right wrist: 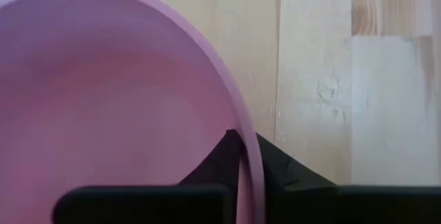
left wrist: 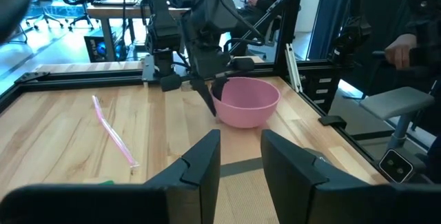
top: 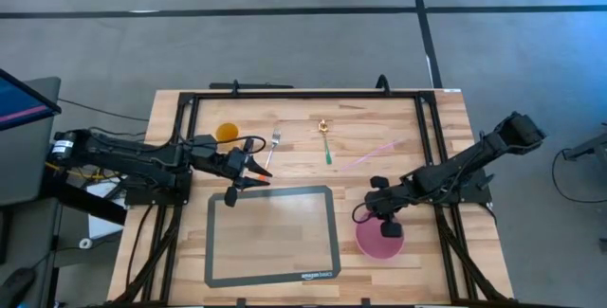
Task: Pick & Place Utensil
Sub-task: Put the pink bowl on the transparent mat
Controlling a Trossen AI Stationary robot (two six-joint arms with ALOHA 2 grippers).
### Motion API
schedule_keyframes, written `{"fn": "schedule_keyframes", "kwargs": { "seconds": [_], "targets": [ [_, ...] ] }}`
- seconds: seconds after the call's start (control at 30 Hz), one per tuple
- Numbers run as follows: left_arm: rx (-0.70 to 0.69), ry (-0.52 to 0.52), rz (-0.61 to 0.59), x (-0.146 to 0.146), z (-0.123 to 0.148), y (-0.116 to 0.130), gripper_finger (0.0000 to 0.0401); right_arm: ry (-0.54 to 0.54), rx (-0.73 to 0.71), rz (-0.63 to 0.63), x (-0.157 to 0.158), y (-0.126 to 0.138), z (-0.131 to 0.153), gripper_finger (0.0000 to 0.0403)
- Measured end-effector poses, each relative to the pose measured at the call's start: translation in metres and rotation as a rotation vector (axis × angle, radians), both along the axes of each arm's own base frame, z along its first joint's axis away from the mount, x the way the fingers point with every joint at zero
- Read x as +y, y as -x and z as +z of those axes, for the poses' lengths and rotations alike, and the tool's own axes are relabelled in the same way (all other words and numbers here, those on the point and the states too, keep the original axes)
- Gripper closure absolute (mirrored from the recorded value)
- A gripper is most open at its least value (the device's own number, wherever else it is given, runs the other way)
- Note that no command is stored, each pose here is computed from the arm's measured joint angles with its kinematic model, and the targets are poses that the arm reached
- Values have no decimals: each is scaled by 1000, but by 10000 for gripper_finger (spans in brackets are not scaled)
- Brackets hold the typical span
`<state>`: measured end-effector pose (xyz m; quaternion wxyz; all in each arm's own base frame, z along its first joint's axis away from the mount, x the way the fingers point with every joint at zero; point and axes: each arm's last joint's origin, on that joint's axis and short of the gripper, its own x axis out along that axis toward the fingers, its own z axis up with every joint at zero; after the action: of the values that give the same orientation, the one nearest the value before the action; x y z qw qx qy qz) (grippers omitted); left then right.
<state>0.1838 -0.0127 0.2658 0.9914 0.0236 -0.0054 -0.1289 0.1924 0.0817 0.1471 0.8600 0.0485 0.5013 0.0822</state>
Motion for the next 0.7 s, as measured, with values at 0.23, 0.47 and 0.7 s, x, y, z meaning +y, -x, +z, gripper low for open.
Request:
{"fn": "schedule_keyframes", "kwargs": {
  "seconds": [0.23,0.47,0.7],
  "targets": [
    [0,0,0,0,0,0,295,-13,-39,-3,1,-3,2,396],
    [0,0,0,0,0,0,295,-48,-134,-22,2,-15,14,391],
    [0,0,0,0,0,0,295,-52,-258,-30,-2,-38,47,395]
  ]
}}
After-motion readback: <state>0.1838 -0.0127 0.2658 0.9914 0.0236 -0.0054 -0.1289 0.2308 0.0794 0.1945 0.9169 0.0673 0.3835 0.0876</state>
